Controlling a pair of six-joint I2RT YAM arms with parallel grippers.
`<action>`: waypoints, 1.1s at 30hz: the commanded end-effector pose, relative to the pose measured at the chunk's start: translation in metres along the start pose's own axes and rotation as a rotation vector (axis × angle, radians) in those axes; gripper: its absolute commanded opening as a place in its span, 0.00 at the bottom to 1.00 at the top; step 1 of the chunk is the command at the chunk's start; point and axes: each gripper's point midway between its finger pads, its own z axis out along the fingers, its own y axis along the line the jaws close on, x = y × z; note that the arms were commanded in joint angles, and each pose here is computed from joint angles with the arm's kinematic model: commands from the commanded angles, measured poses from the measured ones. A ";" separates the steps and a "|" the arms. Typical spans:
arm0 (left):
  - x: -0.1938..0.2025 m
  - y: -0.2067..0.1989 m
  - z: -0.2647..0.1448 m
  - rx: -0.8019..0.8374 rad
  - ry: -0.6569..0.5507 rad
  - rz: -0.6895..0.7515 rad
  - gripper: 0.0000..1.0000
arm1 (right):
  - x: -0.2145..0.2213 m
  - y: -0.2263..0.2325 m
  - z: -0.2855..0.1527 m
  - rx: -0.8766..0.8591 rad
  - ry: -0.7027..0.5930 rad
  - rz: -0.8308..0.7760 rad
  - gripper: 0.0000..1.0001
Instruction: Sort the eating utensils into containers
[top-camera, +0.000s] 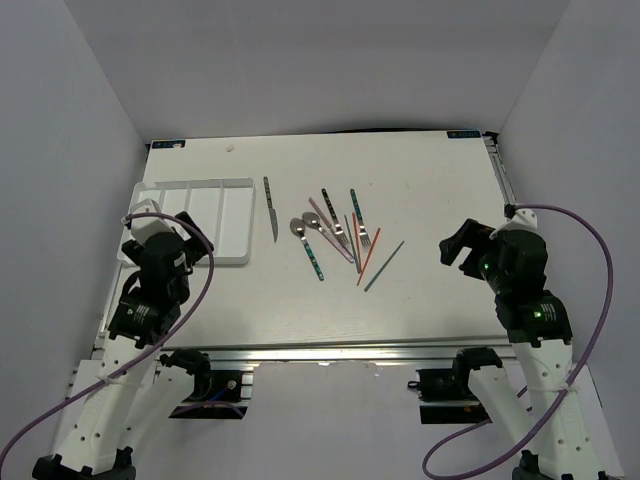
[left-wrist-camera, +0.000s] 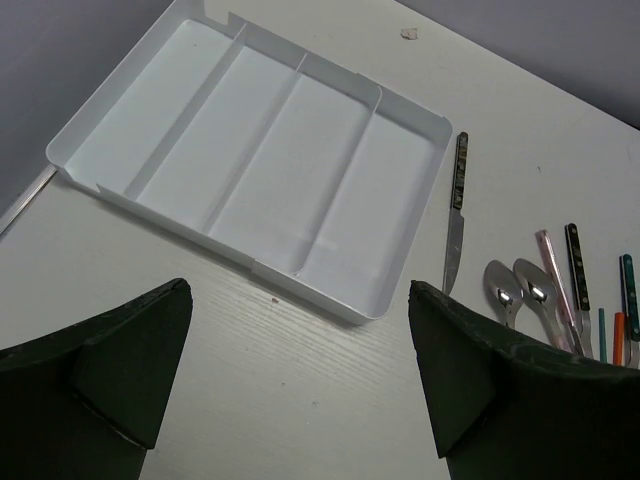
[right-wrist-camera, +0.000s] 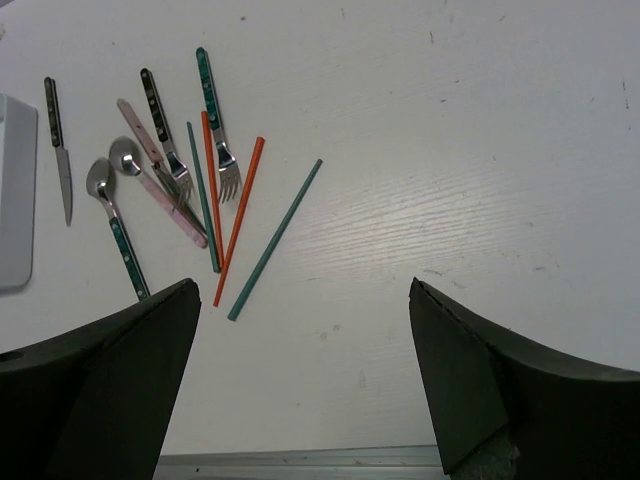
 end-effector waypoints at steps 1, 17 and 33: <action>-0.002 0.003 0.000 -0.013 -0.008 -0.008 0.98 | -0.006 0.000 0.000 0.011 -0.004 0.012 0.89; -0.003 0.009 0.000 -0.044 -0.018 -0.016 0.98 | 0.043 0.010 0.075 0.015 0.190 0.136 0.89; 0.006 0.006 0.007 -0.051 0.020 0.013 0.98 | 0.136 0.062 0.157 0.347 0.378 -0.007 0.79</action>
